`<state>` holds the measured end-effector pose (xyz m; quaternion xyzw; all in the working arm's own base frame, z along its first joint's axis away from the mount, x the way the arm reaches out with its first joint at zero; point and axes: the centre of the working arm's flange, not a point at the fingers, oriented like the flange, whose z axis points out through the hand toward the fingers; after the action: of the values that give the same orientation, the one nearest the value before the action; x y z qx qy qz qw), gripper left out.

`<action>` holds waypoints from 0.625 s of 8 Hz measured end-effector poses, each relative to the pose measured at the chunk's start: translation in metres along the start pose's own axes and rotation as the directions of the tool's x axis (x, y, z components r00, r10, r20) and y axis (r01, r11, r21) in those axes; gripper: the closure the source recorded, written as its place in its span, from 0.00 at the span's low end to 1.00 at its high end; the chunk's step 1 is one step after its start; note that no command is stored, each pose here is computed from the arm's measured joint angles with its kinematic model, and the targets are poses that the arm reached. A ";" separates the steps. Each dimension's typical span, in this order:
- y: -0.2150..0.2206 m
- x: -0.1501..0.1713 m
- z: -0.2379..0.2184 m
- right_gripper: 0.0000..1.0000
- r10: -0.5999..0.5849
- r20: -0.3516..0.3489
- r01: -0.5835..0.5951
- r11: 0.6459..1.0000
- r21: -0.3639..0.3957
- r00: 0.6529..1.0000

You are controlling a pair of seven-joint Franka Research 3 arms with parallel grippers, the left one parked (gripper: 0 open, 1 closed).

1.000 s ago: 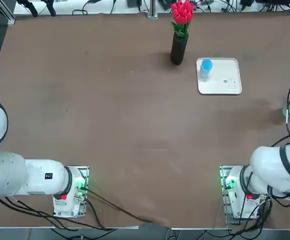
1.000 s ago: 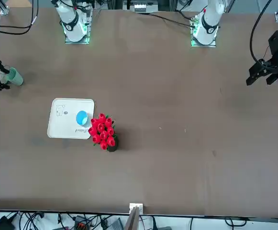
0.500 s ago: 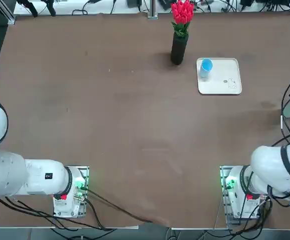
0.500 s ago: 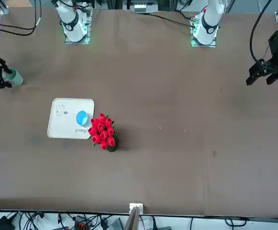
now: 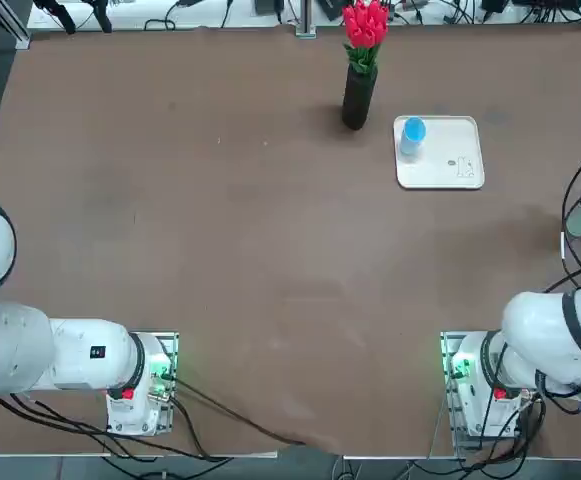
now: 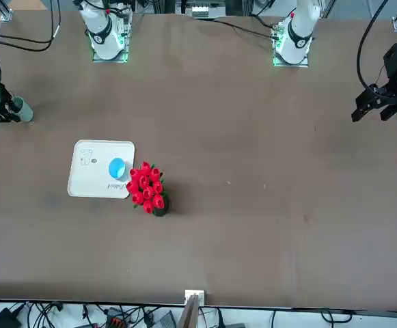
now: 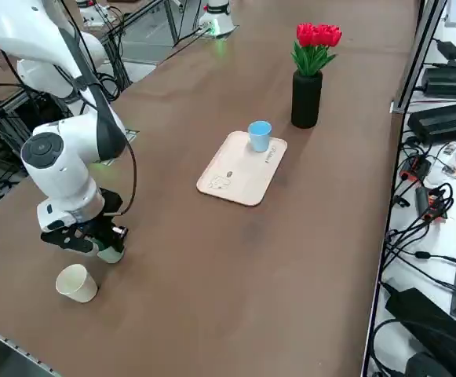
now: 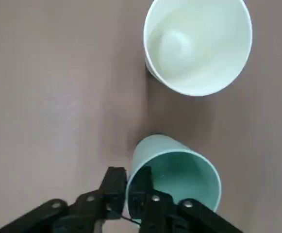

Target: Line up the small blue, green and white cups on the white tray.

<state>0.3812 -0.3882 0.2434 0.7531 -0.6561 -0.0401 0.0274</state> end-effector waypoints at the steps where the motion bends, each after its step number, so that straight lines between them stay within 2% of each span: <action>1: 0.000 0.000 -0.001 0.98 0.000 0.000 0.000 1.000 0.001 1.000; 3: -0.004 -0.003 -0.012 0.98 -0.009 0.040 0.010 1.000 -0.020 0.999; 5: -0.037 -0.026 -0.060 0.98 -0.074 0.134 0.081 0.995 -0.049 0.988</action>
<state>0.4201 -0.3580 0.3003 0.7727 -0.6253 -0.1088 0.0028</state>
